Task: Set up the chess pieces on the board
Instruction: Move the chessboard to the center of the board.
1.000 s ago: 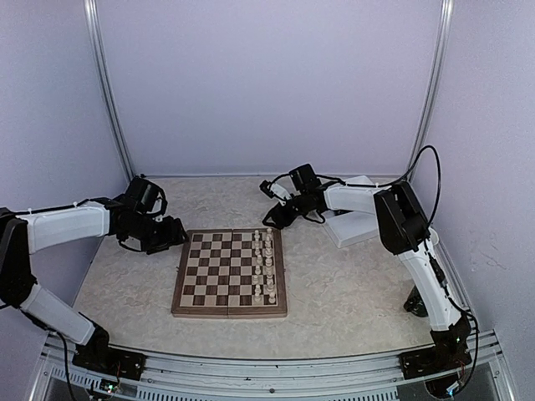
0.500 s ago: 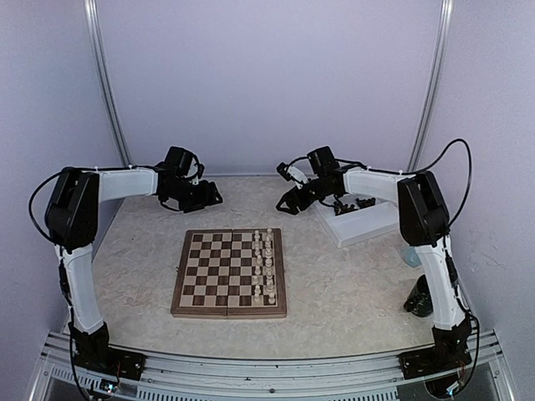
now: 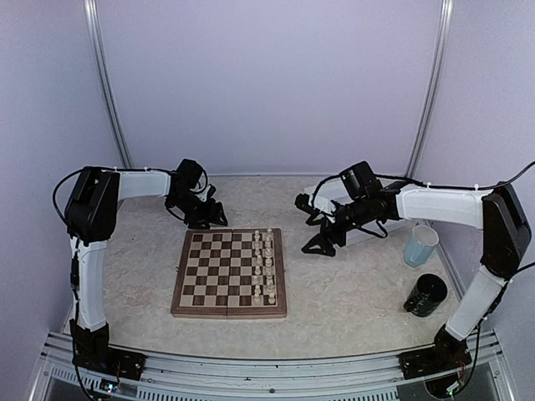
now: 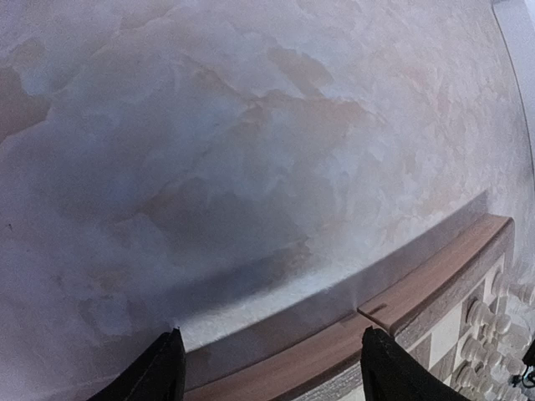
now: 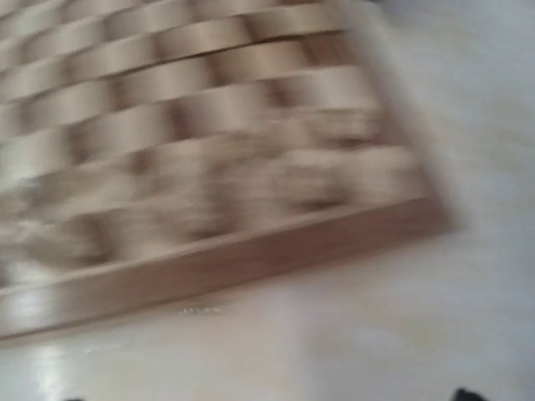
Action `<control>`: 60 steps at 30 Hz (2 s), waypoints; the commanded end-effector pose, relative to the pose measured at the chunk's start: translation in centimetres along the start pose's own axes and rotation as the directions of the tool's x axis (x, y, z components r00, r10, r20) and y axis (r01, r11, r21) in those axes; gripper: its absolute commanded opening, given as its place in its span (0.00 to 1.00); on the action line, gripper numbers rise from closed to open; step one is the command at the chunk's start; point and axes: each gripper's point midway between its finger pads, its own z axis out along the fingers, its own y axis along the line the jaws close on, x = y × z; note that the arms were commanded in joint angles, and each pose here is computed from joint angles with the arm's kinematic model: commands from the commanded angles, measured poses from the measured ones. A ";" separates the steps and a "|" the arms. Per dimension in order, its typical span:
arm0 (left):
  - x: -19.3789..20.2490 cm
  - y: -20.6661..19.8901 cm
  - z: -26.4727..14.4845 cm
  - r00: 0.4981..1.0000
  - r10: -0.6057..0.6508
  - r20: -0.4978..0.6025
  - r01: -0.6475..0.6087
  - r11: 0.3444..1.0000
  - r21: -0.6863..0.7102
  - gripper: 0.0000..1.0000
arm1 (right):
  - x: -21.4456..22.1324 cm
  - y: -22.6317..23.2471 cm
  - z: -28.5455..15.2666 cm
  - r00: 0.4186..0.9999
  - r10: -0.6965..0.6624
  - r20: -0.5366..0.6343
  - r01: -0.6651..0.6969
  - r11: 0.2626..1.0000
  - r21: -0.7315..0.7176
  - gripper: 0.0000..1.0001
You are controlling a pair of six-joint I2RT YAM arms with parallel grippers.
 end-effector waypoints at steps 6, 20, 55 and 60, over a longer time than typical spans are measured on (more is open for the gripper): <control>7.7 1.0 -0.9 0.983 -0.033 -0.181 0.036 0.999 0.011 0.69 | 5.8 13.5 2.5 0.939 -0.301 -0.168 0.255 0.934 -0.250 0.99; 17.6 1.6 -5.0 0.979 -0.129 -0.155 0.129 0.992 -0.013 0.69 | 10.2 11.6 3.8 0.893 -0.283 -0.350 0.285 0.957 -0.047 0.99; 27.4 -3.4 -14.9 0.976 -0.106 -0.192 0.094 0.993 -0.069 0.69 | 6.5 -2.0 9.3 0.970 -0.015 -0.242 0.053 0.987 0.151 0.94; 20.3 -5.8 -18.1 1.000 0.020 0.012 -0.019 0.996 -0.082 0.69 | 5.3 -4.3 7.9 0.978 0.034 -0.208 -0.002 0.989 0.151 0.94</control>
